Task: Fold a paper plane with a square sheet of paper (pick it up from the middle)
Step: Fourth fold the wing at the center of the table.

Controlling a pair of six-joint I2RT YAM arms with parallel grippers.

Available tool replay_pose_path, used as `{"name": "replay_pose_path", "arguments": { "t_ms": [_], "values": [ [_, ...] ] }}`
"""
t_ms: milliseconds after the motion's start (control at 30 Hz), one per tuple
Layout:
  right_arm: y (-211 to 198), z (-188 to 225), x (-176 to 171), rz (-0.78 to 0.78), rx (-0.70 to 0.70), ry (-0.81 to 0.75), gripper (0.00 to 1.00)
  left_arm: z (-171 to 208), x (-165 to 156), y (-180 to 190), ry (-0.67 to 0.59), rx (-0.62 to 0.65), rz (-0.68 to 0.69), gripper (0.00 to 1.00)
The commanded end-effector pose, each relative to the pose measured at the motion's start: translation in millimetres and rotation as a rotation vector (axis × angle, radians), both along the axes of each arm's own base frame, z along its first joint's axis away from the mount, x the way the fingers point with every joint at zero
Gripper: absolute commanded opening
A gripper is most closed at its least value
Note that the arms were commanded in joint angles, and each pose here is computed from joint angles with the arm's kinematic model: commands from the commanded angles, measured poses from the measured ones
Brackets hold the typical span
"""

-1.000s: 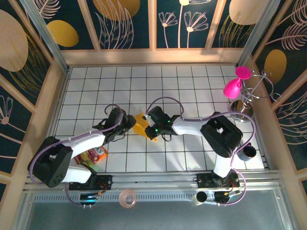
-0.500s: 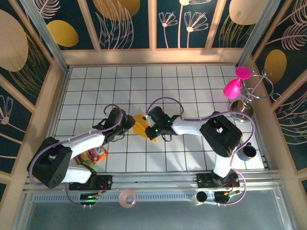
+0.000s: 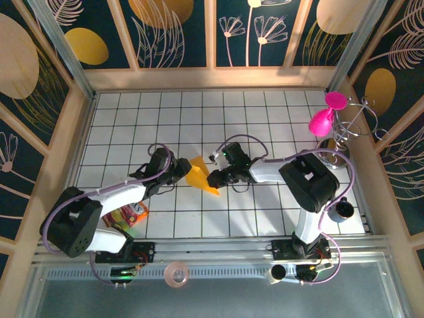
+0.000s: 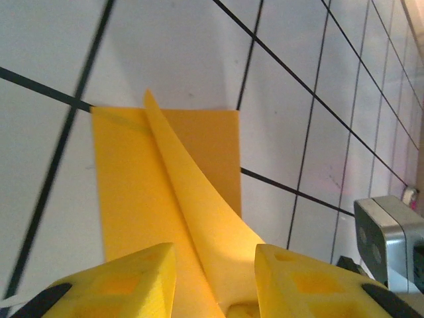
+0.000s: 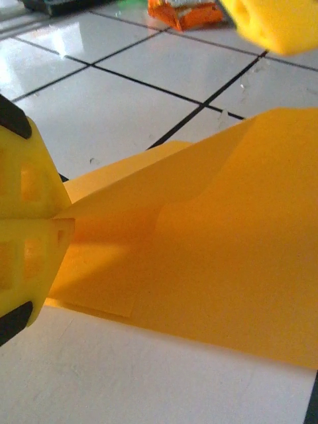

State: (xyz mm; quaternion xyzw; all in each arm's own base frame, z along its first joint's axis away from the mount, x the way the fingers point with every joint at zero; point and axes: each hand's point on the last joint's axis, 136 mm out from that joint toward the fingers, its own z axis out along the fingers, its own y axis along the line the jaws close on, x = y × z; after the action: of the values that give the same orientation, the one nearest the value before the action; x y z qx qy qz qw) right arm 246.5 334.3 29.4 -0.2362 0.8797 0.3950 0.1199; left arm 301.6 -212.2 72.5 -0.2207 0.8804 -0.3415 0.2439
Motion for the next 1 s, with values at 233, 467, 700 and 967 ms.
{"name": "replay_pose_path", "arguments": {
  "t_ms": [233,467,700,967],
  "values": [
    [-6.5,7.4,-0.1,-0.026,0.174,0.148,0.00,-3.3,0.4,-39.7,0.007,-0.091,-0.132,0.38],
    [-8.7,5.3,0.5,-0.035,0.185,0.174,0.00,-22.3,0.5,-43.6,0.060,-0.034,-0.145,0.42],
    [-8.8,-2.9,-3.0,-0.026,0.169,0.205,0.00,-29.9,-1.5,-46.5,0.077,-0.022,-0.158,0.45],
    [-9.7,-10.6,-2.6,-0.030,0.138,0.221,0.00,-39.3,-6.0,-38.0,0.097,0.018,-0.144,0.44]
  ]
}}
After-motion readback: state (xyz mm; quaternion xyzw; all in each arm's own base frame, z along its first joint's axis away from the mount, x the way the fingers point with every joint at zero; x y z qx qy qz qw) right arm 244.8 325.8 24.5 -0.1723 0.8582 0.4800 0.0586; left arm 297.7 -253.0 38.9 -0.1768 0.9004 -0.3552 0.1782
